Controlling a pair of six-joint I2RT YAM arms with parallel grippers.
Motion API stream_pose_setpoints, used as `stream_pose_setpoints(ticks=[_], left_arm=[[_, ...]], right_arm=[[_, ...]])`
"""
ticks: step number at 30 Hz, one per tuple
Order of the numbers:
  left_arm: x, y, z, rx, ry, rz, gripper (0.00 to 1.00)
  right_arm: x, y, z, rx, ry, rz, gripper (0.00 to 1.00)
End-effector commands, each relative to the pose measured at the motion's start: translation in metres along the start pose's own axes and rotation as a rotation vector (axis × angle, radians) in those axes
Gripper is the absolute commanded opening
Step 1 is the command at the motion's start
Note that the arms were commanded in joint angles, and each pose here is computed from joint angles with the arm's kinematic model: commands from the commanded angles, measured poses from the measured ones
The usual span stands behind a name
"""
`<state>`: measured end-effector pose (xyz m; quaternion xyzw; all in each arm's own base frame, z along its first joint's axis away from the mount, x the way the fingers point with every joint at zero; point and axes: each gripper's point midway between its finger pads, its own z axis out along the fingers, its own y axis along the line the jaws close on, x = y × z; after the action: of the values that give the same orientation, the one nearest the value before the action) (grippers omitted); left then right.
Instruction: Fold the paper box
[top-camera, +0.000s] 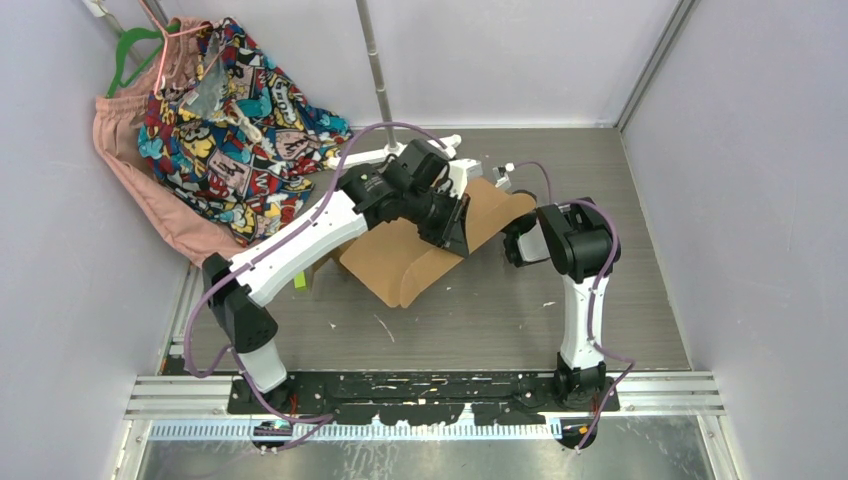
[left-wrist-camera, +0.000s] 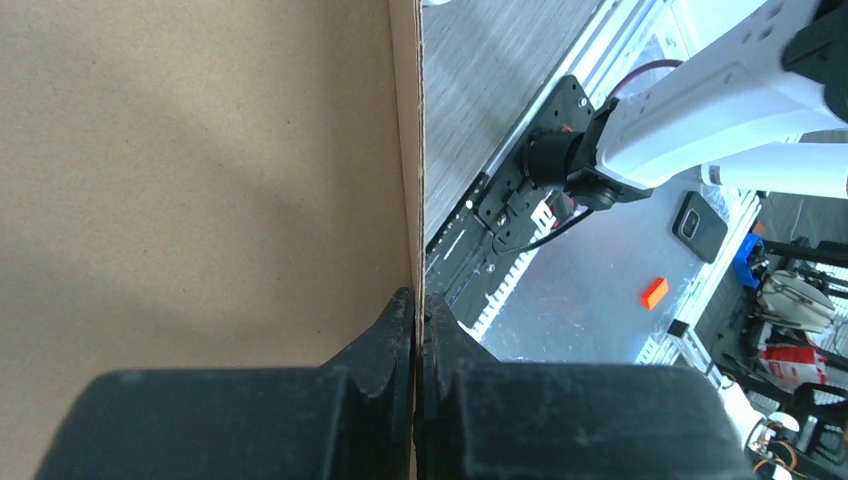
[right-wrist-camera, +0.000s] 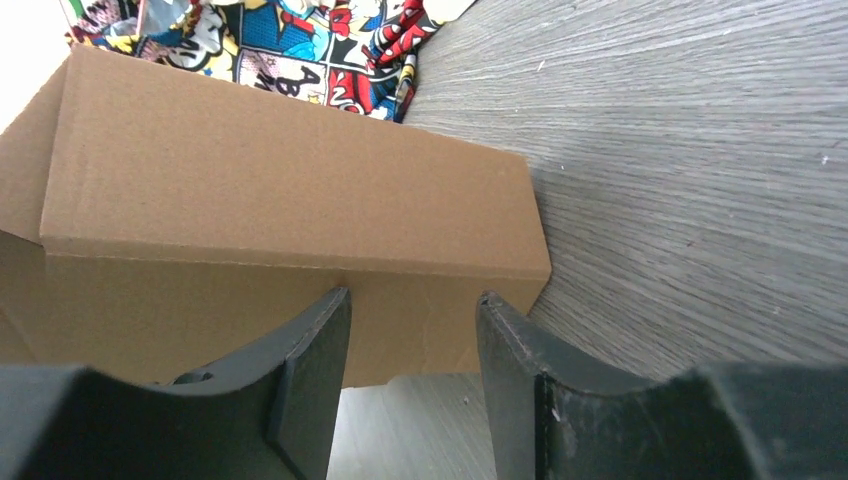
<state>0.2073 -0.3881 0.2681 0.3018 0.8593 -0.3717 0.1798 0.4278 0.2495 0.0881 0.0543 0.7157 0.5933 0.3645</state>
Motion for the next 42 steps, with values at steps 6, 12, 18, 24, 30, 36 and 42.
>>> stream_pose_setpoints(ticks=[6, 12, 18, 24, 30, 36, 42], left_arm=[[-0.006, -0.023, -0.013, 0.135, -0.052, 0.002, 0.04], [-0.017, -0.001, -0.035, 0.124, -0.14, -0.059, 0.04], [-0.025, 0.02, -0.062, 0.112, -0.225, -0.111, 0.04], [-0.024, 0.025, -0.068, 0.171, -0.253, -0.155, 0.05], [-0.022, 0.02, -0.067, 0.22, -0.246, -0.171, 0.05], [-0.025, 0.013, -0.069, 0.303, -0.257, -0.196, 0.06], [-0.023, 0.005, -0.072, 0.389, -0.25, -0.219, 0.07]], right_arm=[[-0.01, 0.035, 0.01, -0.09, -0.055, -0.16, 0.56], [-0.007, 0.035, 0.009, -0.11, -0.048, -0.154, 0.56], [-0.007, 0.034, 0.011, -0.118, -0.049, -0.143, 0.57], [-0.006, 0.036, 0.016, -0.127, -0.056, -0.176, 0.57], [0.004, 0.038, 0.026, -0.122, -0.036, -0.252, 0.57], [0.007, 0.037, 0.032, -0.084, -0.056, -0.335, 0.59], [0.009, 0.034, 0.042, -0.053, -0.057, -0.399, 0.59]])
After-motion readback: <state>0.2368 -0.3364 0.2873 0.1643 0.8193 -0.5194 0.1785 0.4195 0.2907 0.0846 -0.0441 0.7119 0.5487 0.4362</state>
